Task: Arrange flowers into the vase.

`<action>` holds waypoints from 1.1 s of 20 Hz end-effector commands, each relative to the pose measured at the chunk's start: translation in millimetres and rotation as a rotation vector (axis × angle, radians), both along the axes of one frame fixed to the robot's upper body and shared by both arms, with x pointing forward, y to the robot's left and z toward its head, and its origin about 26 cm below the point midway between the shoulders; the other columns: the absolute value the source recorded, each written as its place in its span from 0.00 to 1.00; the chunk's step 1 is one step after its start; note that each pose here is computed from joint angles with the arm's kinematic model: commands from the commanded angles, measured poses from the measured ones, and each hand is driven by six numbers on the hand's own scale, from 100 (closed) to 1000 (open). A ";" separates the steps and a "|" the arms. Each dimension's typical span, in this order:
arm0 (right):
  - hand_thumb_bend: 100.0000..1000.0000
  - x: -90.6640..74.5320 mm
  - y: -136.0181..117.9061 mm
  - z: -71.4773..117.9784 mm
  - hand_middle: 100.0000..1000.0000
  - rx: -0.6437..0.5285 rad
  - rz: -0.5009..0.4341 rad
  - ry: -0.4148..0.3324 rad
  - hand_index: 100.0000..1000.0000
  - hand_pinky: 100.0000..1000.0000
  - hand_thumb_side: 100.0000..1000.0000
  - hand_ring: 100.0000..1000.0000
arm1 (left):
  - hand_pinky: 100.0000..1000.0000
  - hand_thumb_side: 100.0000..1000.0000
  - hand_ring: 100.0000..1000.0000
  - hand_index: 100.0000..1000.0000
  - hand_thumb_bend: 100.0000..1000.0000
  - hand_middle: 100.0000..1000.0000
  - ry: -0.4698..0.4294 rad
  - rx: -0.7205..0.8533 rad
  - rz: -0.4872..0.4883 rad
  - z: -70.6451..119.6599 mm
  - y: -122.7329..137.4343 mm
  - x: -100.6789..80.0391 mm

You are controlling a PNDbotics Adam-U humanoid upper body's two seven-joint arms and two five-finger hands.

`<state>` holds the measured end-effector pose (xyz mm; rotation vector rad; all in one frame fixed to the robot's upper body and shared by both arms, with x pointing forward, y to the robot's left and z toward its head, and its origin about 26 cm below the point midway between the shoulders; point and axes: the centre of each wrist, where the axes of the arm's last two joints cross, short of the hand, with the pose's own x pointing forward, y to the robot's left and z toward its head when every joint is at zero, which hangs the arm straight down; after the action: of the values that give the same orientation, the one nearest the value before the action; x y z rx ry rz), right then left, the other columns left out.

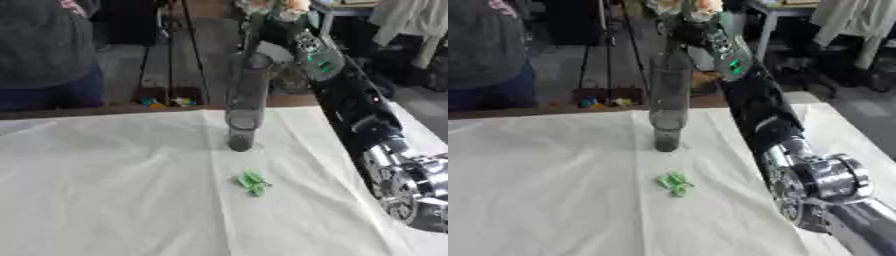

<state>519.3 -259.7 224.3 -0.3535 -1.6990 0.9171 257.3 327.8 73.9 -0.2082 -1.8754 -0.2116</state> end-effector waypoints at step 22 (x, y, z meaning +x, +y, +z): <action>0.31 -3.0 -28.1 25.1 0.93 -0.265 -0.173 -0.115 0.86 1.00 0.81 1.00 | 0.50 0.99 0.35 0.54 0.60 0.23 -0.011 0.033 0.002 5.7 5.5 -0.2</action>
<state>517.1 -276.3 226.7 -0.6511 -1.6129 0.9983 256.1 328.3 72.6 -0.2036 -1.8703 -0.2126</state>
